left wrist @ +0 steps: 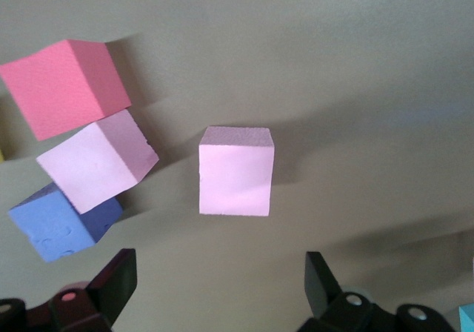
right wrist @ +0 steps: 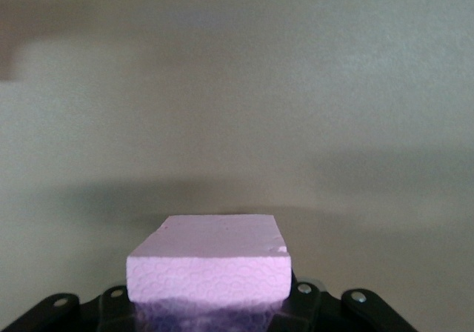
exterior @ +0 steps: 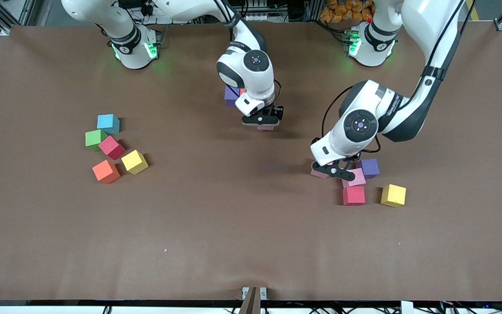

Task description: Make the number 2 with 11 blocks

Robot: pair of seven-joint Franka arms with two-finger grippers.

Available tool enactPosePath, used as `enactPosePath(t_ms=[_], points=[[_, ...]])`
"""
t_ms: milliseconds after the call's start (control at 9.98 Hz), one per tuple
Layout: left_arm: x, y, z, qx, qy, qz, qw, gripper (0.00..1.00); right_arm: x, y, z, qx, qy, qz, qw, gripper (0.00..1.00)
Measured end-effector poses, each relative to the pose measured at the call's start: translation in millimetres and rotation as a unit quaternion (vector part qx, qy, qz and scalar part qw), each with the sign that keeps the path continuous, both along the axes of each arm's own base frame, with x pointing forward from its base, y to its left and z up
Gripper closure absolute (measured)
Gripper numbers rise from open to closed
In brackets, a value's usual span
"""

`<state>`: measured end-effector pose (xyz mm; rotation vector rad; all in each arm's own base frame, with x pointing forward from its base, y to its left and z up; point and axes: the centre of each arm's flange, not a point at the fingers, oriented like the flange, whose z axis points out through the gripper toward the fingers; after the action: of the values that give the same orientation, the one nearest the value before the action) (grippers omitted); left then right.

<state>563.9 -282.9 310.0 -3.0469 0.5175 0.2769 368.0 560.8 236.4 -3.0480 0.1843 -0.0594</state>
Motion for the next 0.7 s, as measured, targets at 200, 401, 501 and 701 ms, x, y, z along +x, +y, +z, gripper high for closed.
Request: enactPosePath(t_ms=[200, 401, 501, 701], points=[[1.1, 0.0, -19.8, -0.002, 0.01, 0.001, 1.0, 0.0, -5.2, -2.6, -14.0, -0.03, -0.003, 0.01, 1.0, 0.4], [3.1, 3.0, -38.4, -0.003, 0.019, 0.005, 1.0, 0.0, -13.7, -2.0, -32.1, -0.049, 0.0, 0.013, 0.999, 0.4], [3.8, 4.0, -46.2, -0.004, 0.022, 0.006, 1.0, 0.0, -19.1, 0.5, -36.7, -0.051, 0.001, 0.011, 0.999, 0.4], [4.1, 3.7, -60.3, -0.007, 0.027, 0.007, 1.0, 0.0, -24.9, 3.7, -38.2, -0.051, 0.002, 0.012, 0.999, 0.4]])
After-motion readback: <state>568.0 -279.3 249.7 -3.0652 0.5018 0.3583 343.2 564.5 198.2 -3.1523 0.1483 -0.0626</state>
